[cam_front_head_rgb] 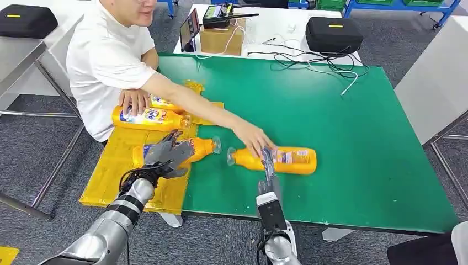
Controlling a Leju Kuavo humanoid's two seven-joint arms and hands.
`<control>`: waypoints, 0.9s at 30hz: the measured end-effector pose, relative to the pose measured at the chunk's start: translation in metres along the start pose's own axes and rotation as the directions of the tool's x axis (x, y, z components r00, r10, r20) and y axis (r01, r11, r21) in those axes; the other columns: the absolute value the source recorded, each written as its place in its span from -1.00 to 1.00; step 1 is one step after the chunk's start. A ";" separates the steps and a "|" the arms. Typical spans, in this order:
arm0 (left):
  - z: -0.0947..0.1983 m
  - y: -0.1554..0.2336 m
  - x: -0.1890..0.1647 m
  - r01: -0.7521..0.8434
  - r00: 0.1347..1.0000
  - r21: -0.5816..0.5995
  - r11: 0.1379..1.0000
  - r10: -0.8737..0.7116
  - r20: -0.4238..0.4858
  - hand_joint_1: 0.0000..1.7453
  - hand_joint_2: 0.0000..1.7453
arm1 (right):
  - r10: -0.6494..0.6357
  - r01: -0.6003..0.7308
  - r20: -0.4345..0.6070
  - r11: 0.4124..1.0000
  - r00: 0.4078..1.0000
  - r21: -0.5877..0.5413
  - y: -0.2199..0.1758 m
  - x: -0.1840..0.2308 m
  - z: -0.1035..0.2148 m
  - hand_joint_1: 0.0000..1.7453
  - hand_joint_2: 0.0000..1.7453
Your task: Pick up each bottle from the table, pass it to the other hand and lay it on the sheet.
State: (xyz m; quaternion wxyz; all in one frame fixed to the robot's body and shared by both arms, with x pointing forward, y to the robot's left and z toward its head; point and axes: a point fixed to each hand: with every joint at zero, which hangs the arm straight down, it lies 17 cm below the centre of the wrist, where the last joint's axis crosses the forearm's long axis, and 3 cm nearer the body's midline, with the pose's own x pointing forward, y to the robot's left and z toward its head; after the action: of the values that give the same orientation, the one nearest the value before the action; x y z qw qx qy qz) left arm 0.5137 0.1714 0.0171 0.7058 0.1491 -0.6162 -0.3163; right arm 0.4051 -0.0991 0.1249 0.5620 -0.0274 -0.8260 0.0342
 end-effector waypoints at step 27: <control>0.154 0.162 0.121 -0.680 0.716 0.540 0.497 0.288 0.636 -1.00 1.00 | 0.867 -0.879 0.205 0.473 0.454 -0.052 -0.084 -0.018 -0.006 -1.00 1.00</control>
State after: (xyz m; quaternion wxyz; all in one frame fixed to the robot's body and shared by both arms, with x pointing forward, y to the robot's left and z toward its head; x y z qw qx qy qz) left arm 0.4131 0.2451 0.2380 0.4702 0.1571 -0.8539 0.1585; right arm 0.4173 -0.1845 0.1177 0.3782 -0.4259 -0.7460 0.3451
